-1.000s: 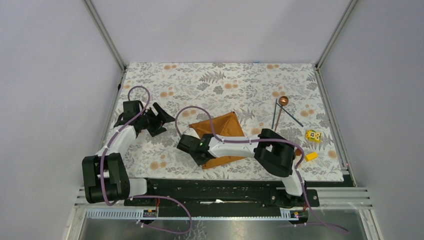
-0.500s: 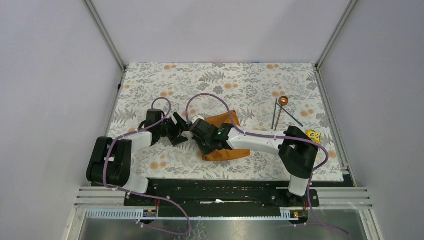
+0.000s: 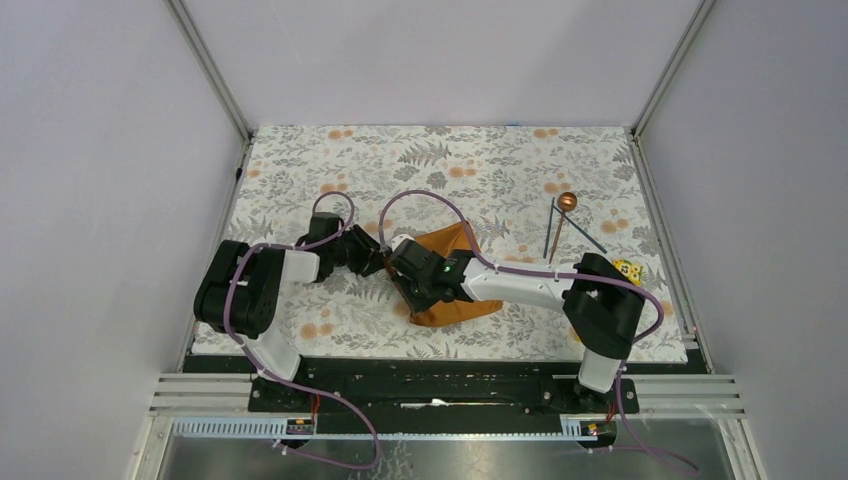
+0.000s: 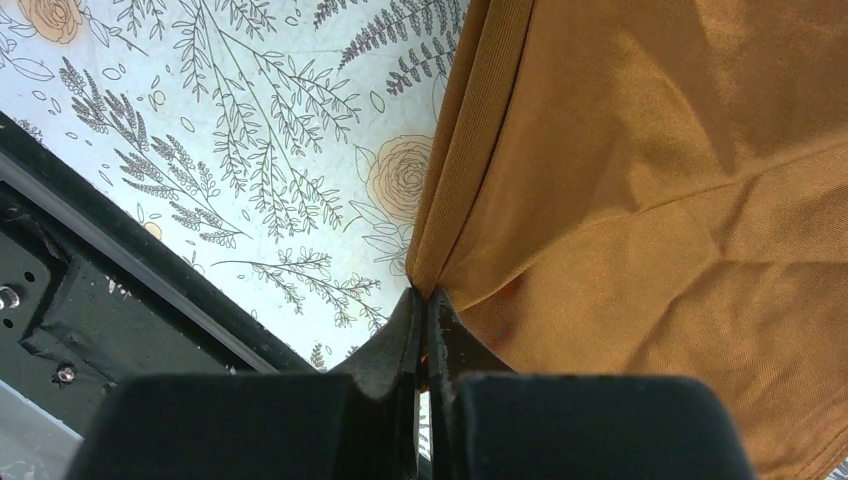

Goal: Fold the napkin into a case and place the utensils inside
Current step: Pick up the upper triangle-folded napkin from the center of the board, then turn over the upper triangle folded napkin at the center of the board.

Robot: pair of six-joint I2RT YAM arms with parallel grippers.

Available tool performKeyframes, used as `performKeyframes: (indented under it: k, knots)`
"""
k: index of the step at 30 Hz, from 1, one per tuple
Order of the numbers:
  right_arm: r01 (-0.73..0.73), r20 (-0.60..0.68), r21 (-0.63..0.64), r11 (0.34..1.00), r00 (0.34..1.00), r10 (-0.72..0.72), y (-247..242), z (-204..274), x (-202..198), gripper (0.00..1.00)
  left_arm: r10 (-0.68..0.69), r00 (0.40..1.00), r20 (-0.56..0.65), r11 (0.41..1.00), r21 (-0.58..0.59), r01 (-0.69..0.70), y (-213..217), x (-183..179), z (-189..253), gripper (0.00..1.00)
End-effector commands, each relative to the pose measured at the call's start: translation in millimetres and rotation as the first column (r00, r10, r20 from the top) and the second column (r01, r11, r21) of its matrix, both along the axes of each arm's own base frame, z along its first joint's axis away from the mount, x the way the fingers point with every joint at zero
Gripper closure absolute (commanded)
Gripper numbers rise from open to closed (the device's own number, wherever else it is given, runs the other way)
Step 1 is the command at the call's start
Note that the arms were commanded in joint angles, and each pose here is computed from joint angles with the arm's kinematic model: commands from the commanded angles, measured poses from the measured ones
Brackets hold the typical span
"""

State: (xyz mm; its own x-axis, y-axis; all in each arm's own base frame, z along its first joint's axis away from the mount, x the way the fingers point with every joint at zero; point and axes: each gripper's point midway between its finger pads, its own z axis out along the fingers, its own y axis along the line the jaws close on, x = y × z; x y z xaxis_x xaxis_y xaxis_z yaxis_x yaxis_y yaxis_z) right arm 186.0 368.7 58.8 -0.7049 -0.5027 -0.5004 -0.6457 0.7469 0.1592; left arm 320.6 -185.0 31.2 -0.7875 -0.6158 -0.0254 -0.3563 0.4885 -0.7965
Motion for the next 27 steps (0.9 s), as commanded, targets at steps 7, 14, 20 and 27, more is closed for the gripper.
performKeyframes:
  k: [7,14,20,27]
  knots:
    - [-0.112,-0.006,0.147,0.983,0.993,0.114,27.8,33.4,-7.6,1.00,0.073,0.995,0.067,0.991,0.103,-0.079,28.6,40.0,22.5,1.00]
    - [-0.360,-0.046,0.483,0.798,0.900,0.433,128.3,101.9,-84.8,1.00,0.255,0.956,0.146,0.900,0.325,-0.290,147.7,21.5,104.8,1.00]
    - [-0.274,-0.112,0.824,0.496,0.779,0.617,160.2,175.1,-116.1,1.00,0.332,0.892,0.307,0.738,0.505,-0.448,199.2,1.7,199.9,1.00]
    - [0.034,-0.336,0.876,0.481,0.758,0.558,108.5,111.3,-49.5,1.00,0.215,0.954,0.208,0.752,0.588,-0.297,135.6,63.4,137.4,1.00]
